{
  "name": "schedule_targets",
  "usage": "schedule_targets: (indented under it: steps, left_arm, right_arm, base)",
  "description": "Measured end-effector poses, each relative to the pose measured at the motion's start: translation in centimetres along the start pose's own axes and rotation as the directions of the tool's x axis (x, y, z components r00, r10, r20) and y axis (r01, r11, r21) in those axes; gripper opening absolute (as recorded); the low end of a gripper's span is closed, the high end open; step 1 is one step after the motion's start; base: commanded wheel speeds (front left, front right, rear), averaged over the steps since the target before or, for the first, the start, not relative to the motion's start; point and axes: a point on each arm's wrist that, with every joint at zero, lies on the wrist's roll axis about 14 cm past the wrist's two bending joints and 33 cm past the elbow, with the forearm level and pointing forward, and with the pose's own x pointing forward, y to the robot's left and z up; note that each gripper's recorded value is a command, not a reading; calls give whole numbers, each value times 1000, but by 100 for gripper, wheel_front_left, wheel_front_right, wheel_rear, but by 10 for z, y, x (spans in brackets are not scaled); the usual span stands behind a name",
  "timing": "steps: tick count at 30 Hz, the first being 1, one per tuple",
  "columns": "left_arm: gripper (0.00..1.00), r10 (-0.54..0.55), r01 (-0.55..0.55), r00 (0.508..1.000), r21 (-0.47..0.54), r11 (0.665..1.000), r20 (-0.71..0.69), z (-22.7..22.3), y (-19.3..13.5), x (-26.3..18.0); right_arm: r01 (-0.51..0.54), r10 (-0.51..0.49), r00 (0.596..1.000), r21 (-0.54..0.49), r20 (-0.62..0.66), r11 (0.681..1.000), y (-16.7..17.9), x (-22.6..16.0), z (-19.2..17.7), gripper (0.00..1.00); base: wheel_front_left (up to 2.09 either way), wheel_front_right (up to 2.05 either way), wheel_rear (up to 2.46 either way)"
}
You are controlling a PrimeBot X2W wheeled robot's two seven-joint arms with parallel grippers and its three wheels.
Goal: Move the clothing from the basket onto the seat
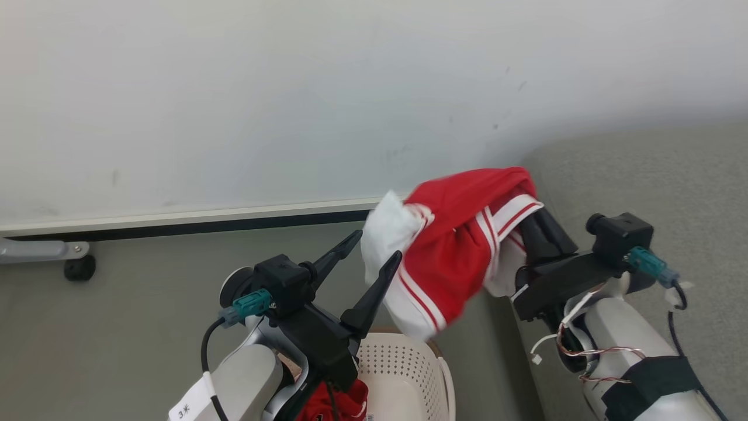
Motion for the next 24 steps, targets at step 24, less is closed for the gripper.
schedule_targets:
  steps: [24]
  left_arm:
    - [100,-237,234,968,-53,971,-81,-40,-66,33]
  right_arm:
    - [317,-300,940,-93,161,944,-91,-99,51,0]
  base:
    - [0,0,0]
